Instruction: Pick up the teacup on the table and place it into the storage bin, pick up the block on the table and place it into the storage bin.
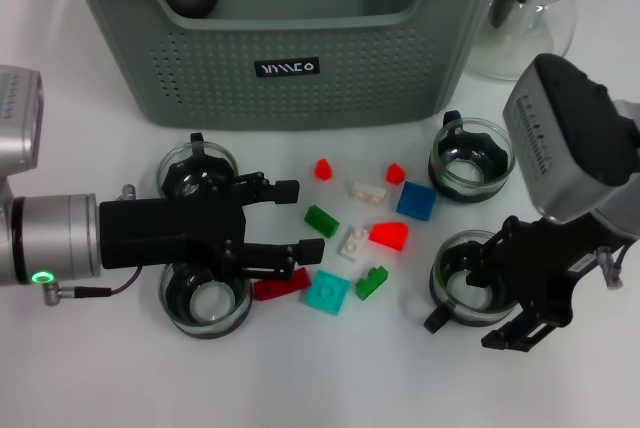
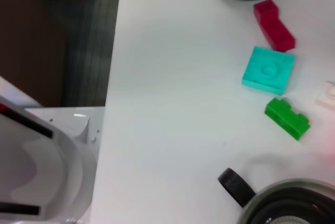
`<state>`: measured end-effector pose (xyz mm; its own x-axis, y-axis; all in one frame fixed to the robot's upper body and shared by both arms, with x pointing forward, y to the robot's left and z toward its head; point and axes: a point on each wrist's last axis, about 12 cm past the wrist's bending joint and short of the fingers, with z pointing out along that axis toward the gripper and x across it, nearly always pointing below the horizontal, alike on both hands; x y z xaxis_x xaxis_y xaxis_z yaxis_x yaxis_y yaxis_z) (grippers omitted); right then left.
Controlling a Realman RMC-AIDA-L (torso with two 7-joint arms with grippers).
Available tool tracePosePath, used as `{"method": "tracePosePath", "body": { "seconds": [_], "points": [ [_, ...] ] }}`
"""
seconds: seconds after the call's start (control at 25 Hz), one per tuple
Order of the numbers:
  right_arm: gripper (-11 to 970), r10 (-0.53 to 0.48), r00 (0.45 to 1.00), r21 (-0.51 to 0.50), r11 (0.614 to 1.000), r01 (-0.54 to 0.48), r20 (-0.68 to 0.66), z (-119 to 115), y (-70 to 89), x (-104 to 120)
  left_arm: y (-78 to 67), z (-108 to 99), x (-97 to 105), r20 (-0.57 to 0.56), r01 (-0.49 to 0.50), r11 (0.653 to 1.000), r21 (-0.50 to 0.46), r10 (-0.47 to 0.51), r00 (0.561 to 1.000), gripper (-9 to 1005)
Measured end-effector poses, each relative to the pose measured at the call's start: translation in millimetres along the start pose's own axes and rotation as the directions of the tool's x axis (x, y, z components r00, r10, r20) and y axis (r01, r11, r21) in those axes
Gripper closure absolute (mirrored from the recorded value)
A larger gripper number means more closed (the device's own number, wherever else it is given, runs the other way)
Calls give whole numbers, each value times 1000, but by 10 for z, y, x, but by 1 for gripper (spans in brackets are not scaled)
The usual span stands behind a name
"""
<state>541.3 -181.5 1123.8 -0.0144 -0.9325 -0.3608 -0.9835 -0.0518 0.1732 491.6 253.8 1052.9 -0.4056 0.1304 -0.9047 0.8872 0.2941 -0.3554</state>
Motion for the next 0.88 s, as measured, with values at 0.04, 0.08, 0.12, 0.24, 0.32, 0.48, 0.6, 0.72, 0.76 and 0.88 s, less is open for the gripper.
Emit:
{"method": "tracePosePath", "body": {
  "seconds": [0.04, 0.08, 0.12, 0.24, 0.32, 0.48, 0.6, 0.72, 0.76, 0.88],
  "points": [
    [164, -4, 1000, 0, 1000, 4, -7, 13, 1, -16, 2, 0, 1, -1, 0, 1000, -2, 0, 1000, 107],
    [196, -9, 1000, -2, 1000, 9, -15, 26, 5, -32, 6, -2, 4, -2, 0, 1000, -6, 0, 1000, 107],
    [227, -14, 1000, -4, 1000, 14, -25, 48, 12, -51, 6, -2, 4, -2, 0, 1000, -6, 0, 1000, 107],
    [313, -24, 998, -4, 1000, 24, -57, 96, 29, -97, 3, -4, 14, -2, -2, 1000, -9, 2, 1000, 107],
    [358, -20, 996, 4, 1000, 21, -83, 129, 34, -117, 2, -7, 17, -2, -3, 1000, -10, 3, 1000, 107],
    [448, -12, 991, 27, 1000, 16, -131, 183, 31, -141, 3, -15, 20, -3, -3, 1000, -11, 3, 1000, 107],
    [515, -3, 989, 30, 1000, 7, -145, 195, 38, -151, 2, -26, 26, -3, -2, 1000, -14, 2, 1000, 107],
    [617, 13, 989, 29, 1000, -9, -147, 187, 40, -158, 4, -33, 28, -4, -2, 1000, -15, 2, 1000, 107],
    [656, 18, 989, 29, 999, -14, -147, 183, 40, -159, 4, -34, 28, -4, -2, 1000, -15, 2, 1000, 107],
    [774, 25, 989, 24, 999, -21, -146, 174, 44, -159, 7, -41, 26, -5, -3, 1000, -16, 2, 1000, 107]
  ]
}}
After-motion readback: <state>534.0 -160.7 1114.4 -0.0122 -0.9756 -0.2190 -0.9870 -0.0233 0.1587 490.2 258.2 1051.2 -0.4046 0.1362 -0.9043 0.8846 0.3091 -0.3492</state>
